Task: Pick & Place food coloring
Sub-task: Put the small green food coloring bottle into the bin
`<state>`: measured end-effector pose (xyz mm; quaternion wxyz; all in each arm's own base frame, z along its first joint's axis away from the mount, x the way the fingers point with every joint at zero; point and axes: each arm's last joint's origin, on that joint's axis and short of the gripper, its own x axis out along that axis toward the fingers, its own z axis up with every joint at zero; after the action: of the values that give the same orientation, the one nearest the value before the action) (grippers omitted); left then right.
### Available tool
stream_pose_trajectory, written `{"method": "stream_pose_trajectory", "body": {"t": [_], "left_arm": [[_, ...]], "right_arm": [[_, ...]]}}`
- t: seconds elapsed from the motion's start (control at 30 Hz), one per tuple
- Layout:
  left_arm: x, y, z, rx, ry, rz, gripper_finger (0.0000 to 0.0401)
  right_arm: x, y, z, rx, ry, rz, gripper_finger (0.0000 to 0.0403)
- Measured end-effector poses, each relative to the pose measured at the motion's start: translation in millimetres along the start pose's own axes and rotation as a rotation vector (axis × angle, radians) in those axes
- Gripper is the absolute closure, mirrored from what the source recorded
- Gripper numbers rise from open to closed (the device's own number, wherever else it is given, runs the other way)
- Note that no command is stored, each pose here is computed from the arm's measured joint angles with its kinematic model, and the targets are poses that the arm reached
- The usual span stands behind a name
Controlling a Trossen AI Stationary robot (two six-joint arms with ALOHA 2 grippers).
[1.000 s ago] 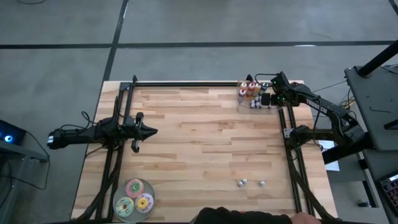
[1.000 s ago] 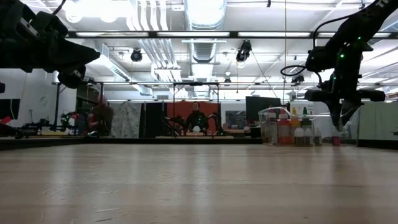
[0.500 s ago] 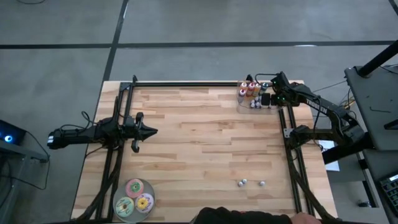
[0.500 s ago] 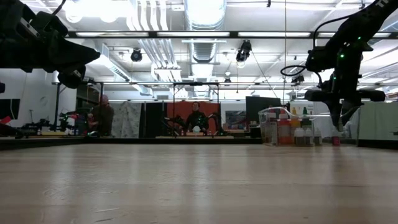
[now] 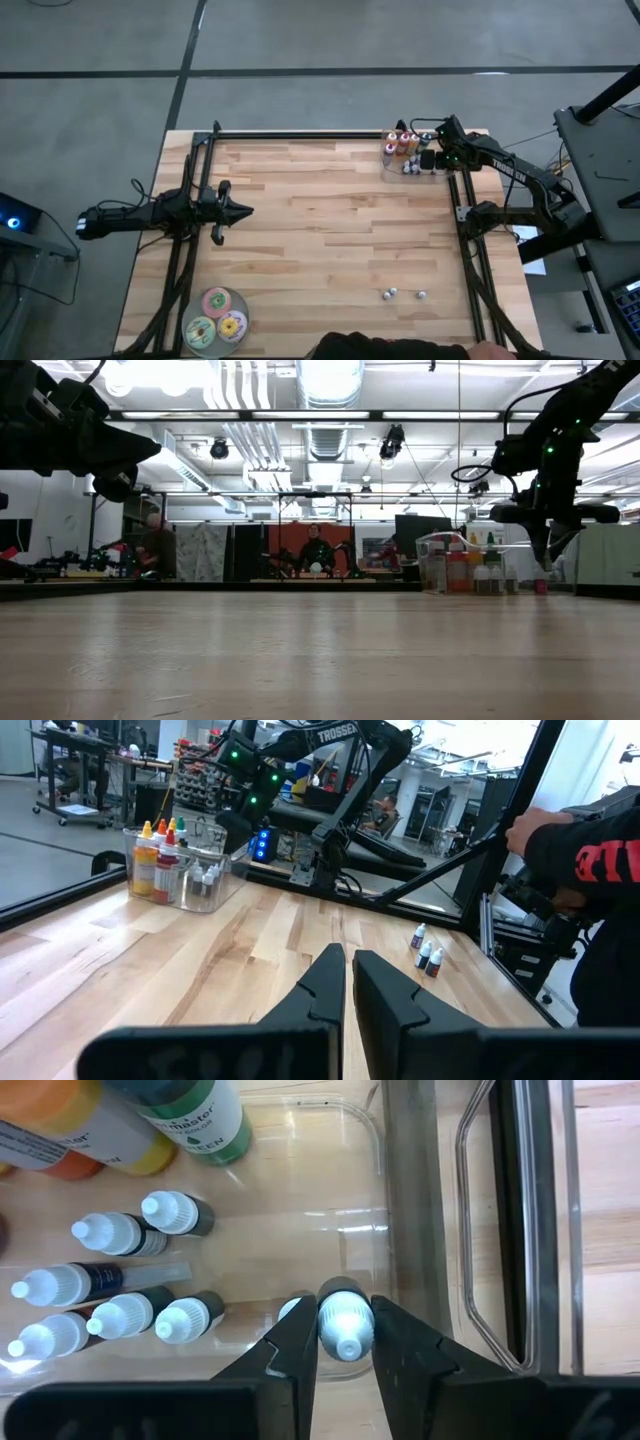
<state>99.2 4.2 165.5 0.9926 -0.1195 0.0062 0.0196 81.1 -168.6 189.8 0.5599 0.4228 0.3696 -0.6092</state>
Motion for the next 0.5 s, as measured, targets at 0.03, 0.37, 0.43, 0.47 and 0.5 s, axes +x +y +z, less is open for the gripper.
{"method": "stream_pose_trajectory", "body": {"t": [0.03,0.37,0.43,0.47,0.5], "left_arm": [[0.0,0.0,0.0,0.0,0.0,0.0,0.0401],[0.0,0.0,0.0,0.0,0.0,0.0,0.0401],[0.0,0.0,0.1,0.0,0.0,0.0,0.0401],[0.0,0.0,0.0,0.0,0.0,0.0,0.0401],[0.0,0.0,0.1,0.0,0.0,0.0,0.0401]], "right_arm": [[0.0,0.0,0.0,0.0,0.0,0.0,0.0328],[-1.8,2.2,3.8,0.002,-0.025,0.021,0.0329],[-4.5,3.5,6.8,0.005,-0.038,0.029,0.033],[-5.4,3.8,7.7,0.003,-0.042,0.031,0.0329],[-5.9,4.0,8.3,0.002,-0.043,0.033,0.0328]]}}
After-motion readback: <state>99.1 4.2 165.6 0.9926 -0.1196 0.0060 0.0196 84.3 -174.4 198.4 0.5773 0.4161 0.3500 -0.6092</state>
